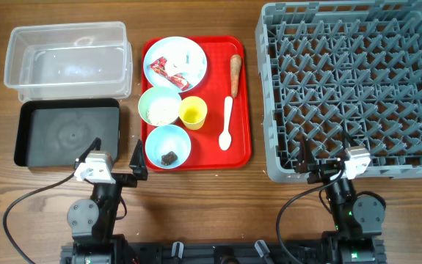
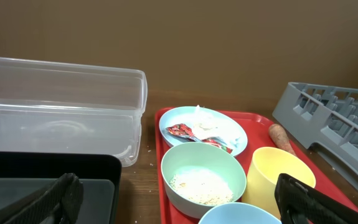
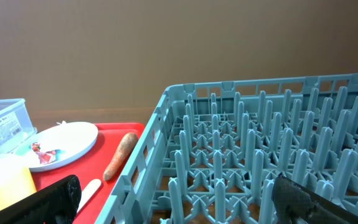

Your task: Sort waste into correct bins and load items into the dishwasher rack

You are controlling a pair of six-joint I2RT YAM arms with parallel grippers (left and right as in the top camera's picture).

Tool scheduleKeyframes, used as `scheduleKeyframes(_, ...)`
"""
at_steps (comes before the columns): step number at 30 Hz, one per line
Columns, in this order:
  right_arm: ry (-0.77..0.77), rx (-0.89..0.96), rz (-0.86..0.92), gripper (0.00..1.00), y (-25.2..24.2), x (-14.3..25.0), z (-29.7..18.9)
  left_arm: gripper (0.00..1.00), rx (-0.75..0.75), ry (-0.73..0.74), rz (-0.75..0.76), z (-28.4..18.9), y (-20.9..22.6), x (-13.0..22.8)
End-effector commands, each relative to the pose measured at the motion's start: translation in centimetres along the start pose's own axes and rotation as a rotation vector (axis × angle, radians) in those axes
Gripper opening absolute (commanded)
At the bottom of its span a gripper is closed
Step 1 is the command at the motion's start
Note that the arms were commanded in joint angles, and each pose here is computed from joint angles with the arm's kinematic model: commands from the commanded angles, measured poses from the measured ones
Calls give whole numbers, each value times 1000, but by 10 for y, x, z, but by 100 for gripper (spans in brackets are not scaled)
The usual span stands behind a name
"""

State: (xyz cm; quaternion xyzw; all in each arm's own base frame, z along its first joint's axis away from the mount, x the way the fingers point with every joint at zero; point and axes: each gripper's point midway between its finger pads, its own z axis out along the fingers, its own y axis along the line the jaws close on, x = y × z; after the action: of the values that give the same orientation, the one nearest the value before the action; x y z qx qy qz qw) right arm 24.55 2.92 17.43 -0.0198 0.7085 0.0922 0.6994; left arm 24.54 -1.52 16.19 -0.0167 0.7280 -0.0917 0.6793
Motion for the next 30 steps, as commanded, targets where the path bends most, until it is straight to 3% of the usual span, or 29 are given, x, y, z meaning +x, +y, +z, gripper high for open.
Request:
scheduleKeyframes(1,-3,7,-10,100,-1,0,0,100,8,1,20,0,-1,2)
scheduleKeyframes(17,-4,11,-22,100,-2,-1,0,100,8,0,20,0,-1,2)
scheduleKeyframes(19,-43,83,-48,100,-14,-10,-1,100,-22,-8,21,0,4,0)
scheduleKeyframes(24,-229,60,-19,100,-8,-56,-7,100,65,-106,41,-2,-13,-25)
scheduleKeyframes(30,-437,14,-44,100,7,-128,-30,100,45,-214,52,-13,-18,-85)
